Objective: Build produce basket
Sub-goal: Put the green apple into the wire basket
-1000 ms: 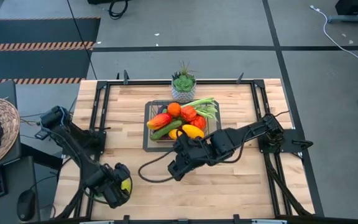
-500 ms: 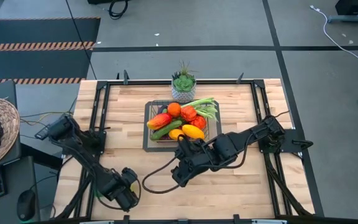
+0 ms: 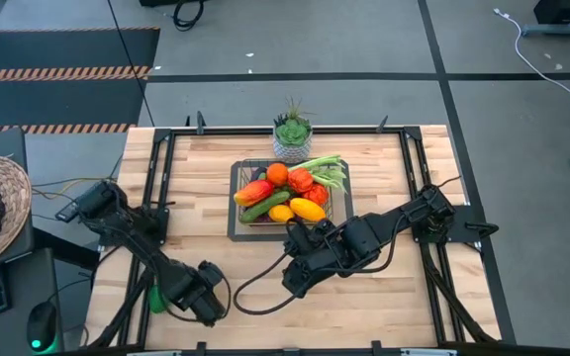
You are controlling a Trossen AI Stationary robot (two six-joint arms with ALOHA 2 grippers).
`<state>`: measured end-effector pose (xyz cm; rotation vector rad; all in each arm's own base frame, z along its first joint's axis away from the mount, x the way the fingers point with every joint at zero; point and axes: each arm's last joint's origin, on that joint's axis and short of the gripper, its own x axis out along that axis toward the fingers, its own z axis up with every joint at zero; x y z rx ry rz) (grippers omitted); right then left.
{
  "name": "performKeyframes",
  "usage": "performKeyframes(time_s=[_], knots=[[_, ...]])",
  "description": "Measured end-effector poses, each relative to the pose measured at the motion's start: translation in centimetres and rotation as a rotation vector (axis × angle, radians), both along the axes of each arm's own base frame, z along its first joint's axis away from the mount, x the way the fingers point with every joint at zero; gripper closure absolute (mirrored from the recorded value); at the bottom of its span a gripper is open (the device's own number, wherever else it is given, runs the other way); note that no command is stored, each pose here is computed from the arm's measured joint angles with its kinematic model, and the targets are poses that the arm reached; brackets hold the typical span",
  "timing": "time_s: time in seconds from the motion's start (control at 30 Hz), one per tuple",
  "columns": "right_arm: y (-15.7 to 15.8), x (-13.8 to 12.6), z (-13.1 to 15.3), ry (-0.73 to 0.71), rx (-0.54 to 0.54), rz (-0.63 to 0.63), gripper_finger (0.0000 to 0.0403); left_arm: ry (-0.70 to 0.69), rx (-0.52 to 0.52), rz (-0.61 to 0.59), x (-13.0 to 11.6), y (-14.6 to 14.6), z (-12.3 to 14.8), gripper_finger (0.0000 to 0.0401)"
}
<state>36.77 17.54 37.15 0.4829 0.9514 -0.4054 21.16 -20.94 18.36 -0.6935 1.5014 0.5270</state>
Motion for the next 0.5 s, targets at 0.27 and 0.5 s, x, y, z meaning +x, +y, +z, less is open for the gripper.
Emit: performKeyframes(time_s=[0.27,0.5], knots=[[-0.6,-1.1,-0.5,0.121,-0.036,-0.064,0.0012,-0.182,-0.037,0.03,1.2,3.8,4.3,0.0059],[-1.0,-1.6,-0.3,0.114,-0.019,-0.179,0.0013,-0.442,0.051,0.052,1.7,9.6,8.9,0.006]])
